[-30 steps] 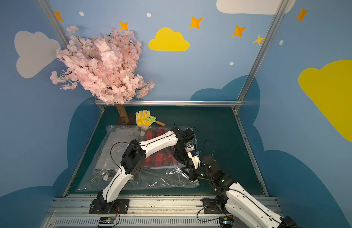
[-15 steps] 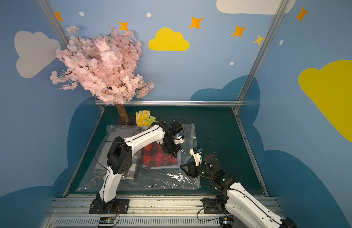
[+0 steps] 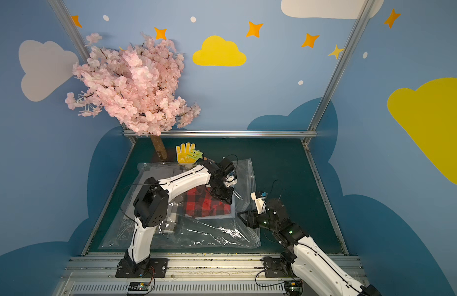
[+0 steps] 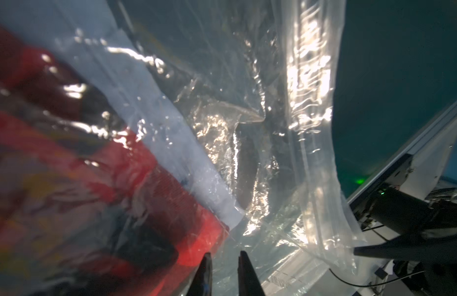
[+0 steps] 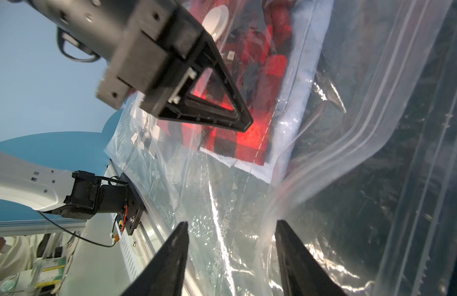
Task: Take the shirt out of the vacuum bag
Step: Open the vacuum bag at the center of the board, then take out the shirt from the vacuum bag.
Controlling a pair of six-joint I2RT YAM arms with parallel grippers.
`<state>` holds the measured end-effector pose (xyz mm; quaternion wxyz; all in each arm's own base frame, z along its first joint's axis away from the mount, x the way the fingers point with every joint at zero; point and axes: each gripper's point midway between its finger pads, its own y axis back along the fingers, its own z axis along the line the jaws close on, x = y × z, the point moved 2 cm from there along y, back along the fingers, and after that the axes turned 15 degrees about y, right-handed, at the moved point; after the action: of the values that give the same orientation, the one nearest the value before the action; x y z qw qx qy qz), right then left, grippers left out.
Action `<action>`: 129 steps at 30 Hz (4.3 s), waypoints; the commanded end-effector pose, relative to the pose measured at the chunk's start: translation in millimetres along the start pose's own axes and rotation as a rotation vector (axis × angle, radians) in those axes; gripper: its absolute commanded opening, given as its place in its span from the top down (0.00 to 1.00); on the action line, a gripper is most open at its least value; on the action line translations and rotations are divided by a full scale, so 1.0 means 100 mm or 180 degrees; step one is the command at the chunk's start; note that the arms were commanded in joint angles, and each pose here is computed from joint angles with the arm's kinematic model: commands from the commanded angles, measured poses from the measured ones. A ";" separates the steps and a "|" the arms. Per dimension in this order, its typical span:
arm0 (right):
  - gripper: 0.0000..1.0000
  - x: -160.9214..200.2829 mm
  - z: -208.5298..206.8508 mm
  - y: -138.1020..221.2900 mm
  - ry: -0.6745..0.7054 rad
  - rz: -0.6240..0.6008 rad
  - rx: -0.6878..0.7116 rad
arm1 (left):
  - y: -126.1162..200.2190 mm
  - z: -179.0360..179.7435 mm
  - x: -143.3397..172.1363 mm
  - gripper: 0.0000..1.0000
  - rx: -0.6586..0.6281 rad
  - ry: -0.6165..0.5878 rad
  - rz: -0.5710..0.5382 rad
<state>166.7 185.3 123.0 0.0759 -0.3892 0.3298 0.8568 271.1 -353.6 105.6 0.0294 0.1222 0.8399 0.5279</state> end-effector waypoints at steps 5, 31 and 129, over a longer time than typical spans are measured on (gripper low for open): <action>0.45 0.21 -0.06 -0.02 -0.0128 0.0100 -0.0024 | 0.26 -0.34 -0.06 0.62 0.0513 0.0043 -0.0233; 0.15 -0.38 -1.47 0.72 -0.1898 -0.0234 0.1580 | 0.10 -0.59 0.12 0.14 -0.0666 -0.0212 -0.0477; 1.00 -0.84 -0.34 -1.70 -0.1141 0.0460 -0.1181 | 0.41 0.72 0.70 0.94 -0.0683 0.0839 -0.1556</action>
<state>304.3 299.1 66.3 -0.0074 -0.1926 0.1926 0.9622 224.6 -266.6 114.3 0.0658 -0.1540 0.7813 0.6012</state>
